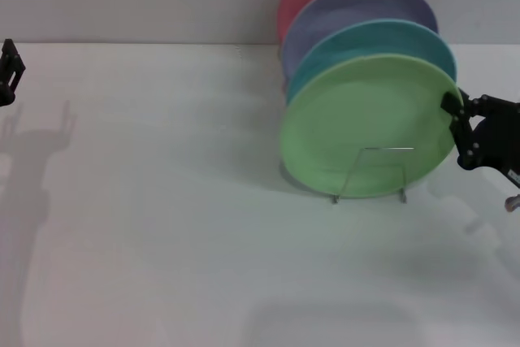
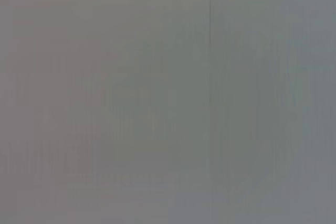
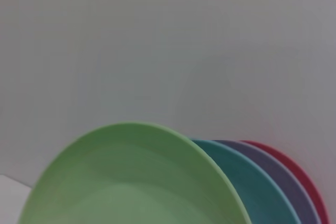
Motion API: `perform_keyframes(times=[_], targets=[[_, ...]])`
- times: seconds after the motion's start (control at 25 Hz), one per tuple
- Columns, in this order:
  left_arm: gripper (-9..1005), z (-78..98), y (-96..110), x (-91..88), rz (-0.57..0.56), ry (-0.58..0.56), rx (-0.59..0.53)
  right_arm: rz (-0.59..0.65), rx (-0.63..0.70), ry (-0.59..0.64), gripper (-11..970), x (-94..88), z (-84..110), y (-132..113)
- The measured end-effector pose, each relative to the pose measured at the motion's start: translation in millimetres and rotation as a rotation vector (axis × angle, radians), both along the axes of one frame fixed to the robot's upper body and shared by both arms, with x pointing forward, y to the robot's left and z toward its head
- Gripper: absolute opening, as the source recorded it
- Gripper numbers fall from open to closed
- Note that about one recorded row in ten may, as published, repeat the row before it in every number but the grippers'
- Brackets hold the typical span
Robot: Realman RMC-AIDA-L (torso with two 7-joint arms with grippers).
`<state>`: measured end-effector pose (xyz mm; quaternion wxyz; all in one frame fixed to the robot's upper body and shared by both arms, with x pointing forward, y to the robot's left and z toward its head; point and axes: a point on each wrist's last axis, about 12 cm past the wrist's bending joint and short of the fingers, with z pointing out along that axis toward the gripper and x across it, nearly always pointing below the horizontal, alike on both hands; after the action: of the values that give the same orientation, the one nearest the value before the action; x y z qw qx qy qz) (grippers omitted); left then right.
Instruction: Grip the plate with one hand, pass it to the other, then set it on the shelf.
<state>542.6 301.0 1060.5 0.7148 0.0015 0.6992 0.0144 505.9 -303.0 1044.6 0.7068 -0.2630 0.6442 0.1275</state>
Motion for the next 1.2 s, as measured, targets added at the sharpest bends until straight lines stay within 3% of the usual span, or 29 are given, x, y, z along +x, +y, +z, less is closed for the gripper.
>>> perform_keyframes(times=[0.32, 0.64, 0.92, 1.08, 1.2], targets=[[768, -1.0, -1, 4.1, -0.003, 0.006, 0.006, 0.056, -0.004, -0.025, 137, -8.2, 0.1, 5], [768, -0.1, -2, 7.1, -0.005, 0.005, 0.005, 0.033, 0.005, -0.034, 343, -11.9, 0.8, -1], [768, -1.7, -3, 10.5, -0.009, 0.016, 0.009, 0.02, 0.023, -0.056, 587, -15.8, 3.2, -5], [768, -2.0, -4, 11.8, -0.011, 0.023, 0.009, 0.012, 0.095, -0.139, 769, -28.1, 12.2, -11], [768, -2.0, -4, 11.8, -0.012, 0.023, 0.009, -0.065, 0.207, -0.245, 773, -41.6, 21.4, -23]])
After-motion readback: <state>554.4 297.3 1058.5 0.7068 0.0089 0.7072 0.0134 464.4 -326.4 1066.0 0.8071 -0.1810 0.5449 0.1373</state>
